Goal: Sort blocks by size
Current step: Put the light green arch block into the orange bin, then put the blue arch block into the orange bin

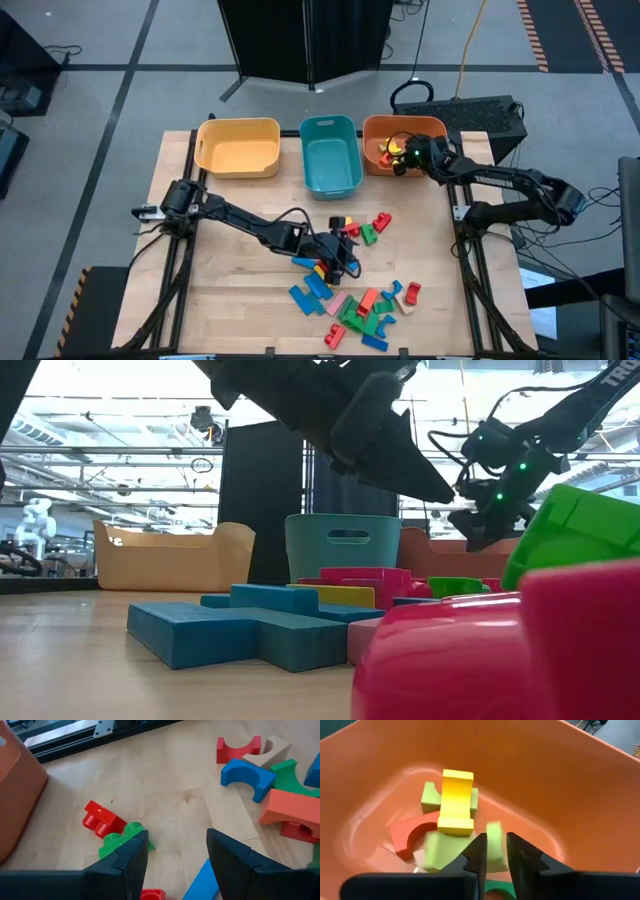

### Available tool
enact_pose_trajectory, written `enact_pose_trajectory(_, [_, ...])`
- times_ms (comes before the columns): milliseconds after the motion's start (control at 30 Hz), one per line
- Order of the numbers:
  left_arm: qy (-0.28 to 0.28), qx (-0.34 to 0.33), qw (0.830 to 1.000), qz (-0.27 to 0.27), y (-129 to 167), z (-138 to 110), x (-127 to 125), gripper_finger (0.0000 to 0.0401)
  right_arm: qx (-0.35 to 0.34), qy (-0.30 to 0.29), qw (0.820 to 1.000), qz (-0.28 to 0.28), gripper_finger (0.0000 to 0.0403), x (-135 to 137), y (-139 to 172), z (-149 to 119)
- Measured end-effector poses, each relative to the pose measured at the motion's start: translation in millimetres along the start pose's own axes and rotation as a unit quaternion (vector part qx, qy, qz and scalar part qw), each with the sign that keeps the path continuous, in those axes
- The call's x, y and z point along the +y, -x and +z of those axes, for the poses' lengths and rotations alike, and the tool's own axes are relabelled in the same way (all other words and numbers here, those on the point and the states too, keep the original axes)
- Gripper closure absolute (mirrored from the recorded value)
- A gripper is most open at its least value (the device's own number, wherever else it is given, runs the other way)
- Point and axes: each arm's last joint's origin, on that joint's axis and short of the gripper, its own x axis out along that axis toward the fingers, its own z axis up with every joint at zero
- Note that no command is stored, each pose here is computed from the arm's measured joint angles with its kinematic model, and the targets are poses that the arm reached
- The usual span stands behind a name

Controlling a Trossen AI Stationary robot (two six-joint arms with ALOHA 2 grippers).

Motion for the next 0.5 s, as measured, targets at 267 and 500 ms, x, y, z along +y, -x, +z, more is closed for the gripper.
enact_pose_trajectory(267, [-0.017,-0.009,0.998,-0.052,0.1,0.5,-2.9,0.0209,-0.016,-0.008,1.0,0.001,0.029,-2.3,6.2,3.6])
enact_pose_trajectory(500, [-0.017,-0.01,0.998,-0.057,0.2,0.7,-3.1,0.0209,-0.044,-0.011,0.994,0.103,0.0271,1.5,28.0,9.7])
